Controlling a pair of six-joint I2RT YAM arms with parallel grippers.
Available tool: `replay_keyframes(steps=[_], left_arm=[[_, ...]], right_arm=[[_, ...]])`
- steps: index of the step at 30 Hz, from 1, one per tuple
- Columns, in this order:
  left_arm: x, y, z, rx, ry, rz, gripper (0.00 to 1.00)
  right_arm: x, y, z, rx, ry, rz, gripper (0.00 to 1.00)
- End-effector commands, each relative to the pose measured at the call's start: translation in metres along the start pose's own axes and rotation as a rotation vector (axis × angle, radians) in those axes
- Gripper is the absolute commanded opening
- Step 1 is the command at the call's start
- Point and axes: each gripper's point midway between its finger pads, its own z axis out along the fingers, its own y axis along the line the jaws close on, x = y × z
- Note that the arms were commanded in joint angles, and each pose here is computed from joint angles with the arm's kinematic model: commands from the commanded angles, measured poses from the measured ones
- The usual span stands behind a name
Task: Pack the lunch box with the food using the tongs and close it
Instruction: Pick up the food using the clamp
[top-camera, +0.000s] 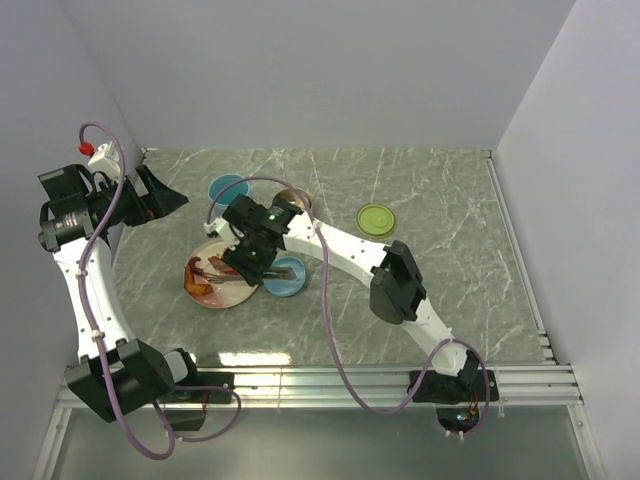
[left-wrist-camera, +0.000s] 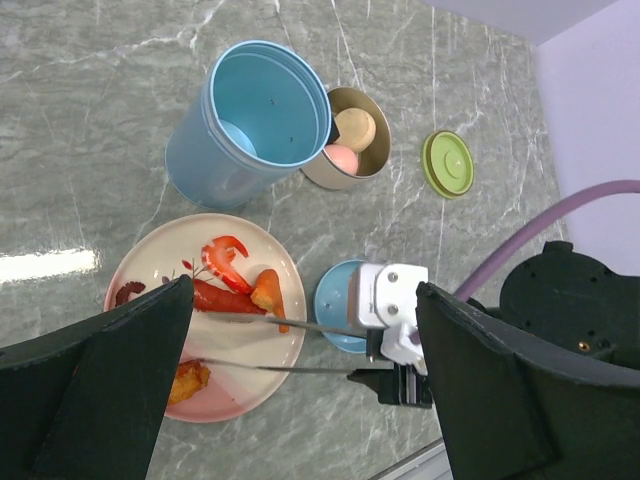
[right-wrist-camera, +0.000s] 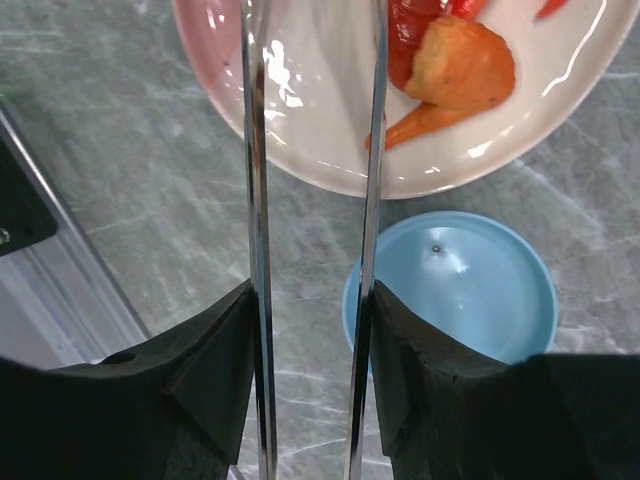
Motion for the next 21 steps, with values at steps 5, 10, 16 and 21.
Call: replay_keyframes(steps=[5,10,16,21], left_arm=[[-0.008,-0.006,-0.006,0.002,-0.034,0.054,0.99],[-0.007,-0.005,-0.007,-0.006,-0.03,0.065,0.99],[-0.006,-0.005,-0.008,-0.009,-0.029,0.067,0.99],[-0.008,-0.005,-0.009,-0.011,-0.03,0.08,0.99]], right_arm=[[-0.016,0.005,-0.016,0.013,-0.052,-0.036,0.52],[-0.023,0.001,-0.031,0.053,-0.092,-0.037,0.52],[-0.031,0.016,-0.06,0.009,-0.156,-0.065,0.51],[-0.033,0.031,-0.07,-0.048,-0.194,-0.136,0.51]])
